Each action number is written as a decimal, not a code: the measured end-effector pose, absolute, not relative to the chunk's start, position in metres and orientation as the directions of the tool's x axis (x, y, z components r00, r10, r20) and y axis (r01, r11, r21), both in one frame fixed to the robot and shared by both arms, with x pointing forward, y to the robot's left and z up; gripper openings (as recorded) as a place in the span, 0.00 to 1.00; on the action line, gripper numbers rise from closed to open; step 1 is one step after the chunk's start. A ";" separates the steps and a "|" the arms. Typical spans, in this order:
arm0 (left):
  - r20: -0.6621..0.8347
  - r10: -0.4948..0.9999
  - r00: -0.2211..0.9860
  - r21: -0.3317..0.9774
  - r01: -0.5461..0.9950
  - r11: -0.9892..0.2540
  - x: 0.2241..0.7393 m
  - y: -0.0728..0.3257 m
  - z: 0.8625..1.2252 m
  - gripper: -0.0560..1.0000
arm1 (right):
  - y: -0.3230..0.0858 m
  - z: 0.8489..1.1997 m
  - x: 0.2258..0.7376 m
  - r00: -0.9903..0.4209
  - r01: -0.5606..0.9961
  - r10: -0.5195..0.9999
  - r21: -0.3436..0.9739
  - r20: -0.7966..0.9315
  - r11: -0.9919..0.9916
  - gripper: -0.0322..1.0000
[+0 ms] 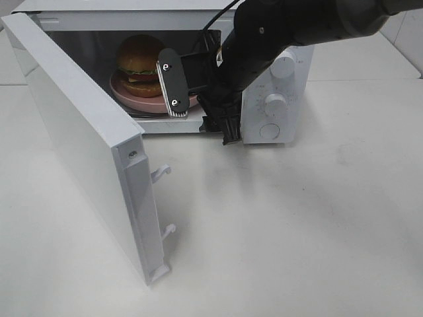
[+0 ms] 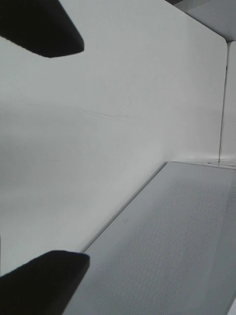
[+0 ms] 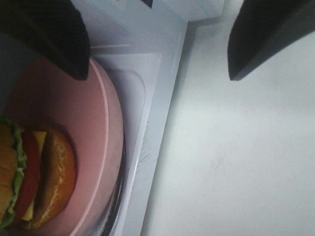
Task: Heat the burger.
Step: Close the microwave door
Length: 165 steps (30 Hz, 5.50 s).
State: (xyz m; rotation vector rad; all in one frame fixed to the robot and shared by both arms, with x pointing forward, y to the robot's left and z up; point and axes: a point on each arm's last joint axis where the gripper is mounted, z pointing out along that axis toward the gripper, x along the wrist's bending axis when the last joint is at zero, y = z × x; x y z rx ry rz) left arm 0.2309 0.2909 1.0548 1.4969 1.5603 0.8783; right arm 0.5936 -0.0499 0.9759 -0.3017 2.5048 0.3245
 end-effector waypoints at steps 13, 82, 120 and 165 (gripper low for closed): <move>-0.075 0.997 0.005 0.889 0.453 0.065 0.231 0.291 1.055 0.99 | -0.078 0.997 0.555 -0.803 -0.263 -0.108 0.186 -0.586 0.947 0.76; -0.075 0.997 0.005 0.889 0.453 0.065 0.231 0.291 1.055 0.99 | -0.264 1.069 0.332 -0.308 0.820 0.949 0.490 -0.061 0.297 0.76; -0.075 0.997 0.005 0.889 0.453 0.065 0.231 0.291 1.055 0.99 | -0.307 1.051 0.235 0.009 0.493 0.998 0.868 0.066 -0.062 0.76; -0.075 0.997 0.005 0.889 0.453 0.065 0.231 0.291 1.055 0.99 | -0.307 1.050 0.232 0.041 0.476 0.997 0.876 0.068 -0.079 0.76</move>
